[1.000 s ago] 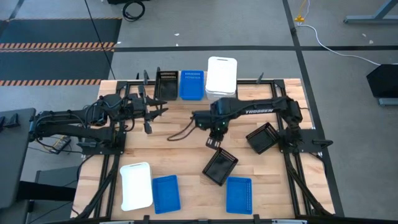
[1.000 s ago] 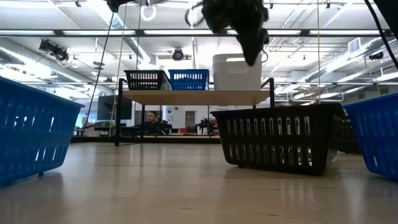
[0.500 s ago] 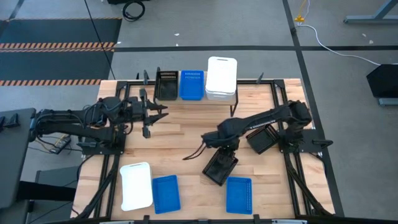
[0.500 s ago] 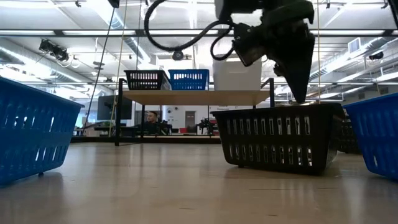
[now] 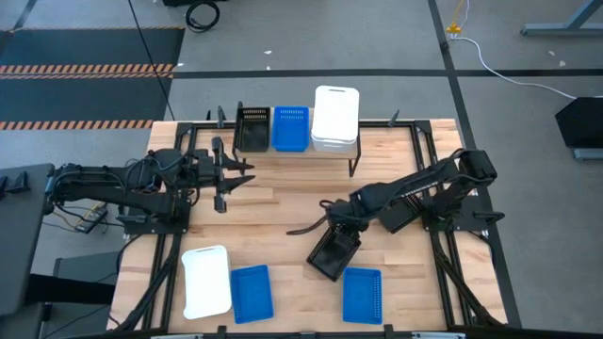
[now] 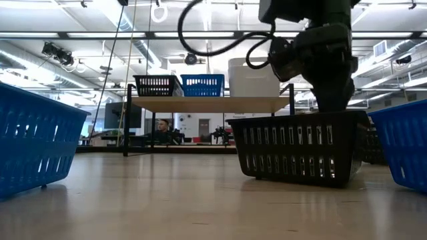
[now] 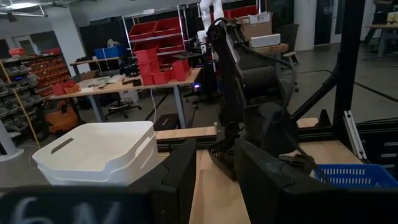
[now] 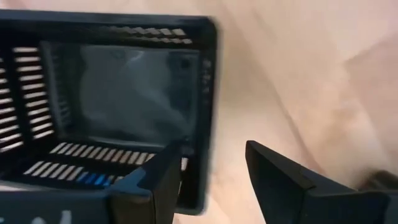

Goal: Stack baskets on shelf by color
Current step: Stack the bottom black bin on top of the other black bin on the shelf

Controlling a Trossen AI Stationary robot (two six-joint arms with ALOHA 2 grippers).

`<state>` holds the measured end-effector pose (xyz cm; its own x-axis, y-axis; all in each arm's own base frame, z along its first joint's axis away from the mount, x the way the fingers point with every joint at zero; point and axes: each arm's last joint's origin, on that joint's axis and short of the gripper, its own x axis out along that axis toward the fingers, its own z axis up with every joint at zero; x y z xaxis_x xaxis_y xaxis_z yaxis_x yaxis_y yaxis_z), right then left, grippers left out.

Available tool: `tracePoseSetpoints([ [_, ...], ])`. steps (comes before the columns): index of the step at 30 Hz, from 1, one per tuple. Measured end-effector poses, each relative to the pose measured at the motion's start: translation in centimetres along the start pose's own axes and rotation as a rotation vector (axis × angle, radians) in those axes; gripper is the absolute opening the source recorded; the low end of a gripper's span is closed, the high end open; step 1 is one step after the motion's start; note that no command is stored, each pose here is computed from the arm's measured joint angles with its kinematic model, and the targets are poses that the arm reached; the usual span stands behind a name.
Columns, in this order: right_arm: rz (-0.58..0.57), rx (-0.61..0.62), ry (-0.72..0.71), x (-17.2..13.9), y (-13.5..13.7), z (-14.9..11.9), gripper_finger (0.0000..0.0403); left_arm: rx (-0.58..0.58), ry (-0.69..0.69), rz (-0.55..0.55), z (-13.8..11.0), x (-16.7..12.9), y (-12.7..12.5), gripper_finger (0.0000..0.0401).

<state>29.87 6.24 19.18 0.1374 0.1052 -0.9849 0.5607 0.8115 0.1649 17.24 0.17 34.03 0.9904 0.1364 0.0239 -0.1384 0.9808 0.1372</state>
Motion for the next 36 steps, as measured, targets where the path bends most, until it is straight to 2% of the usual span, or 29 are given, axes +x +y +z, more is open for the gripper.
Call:
tracePoseSetpoints([
  [5,0.017,-0.014,-0.022,0.3,0.5,-0.2,0.0186,0.0,-0.001,0.0,0.0,0.0,0.0,0.0117],
  [10,-0.03,-0.016,-0.058,0.6,0.4,-0.1,0.0185,-0.002,-0.011,0.002,0.1,0.0,0.0,0.0117],
  [16,0.002,-0.026,-0.146,0.6,0.4,1.2,0.0185,-0.003,-0.009,0.001,0.1,0.1,0.0,0.0117],
  [24,-0.042,-0.046,-0.159,0.5,-0.2,1.6,0.0175,-0.003,-0.009,0.001,0.1,0.1,0.0,0.0117],
  [36,0.011,-0.064,-0.212,1.8,-0.8,2.0,0.0153,-0.004,-0.018,0.003,0.2,0.0,0.0,0.0117],
])
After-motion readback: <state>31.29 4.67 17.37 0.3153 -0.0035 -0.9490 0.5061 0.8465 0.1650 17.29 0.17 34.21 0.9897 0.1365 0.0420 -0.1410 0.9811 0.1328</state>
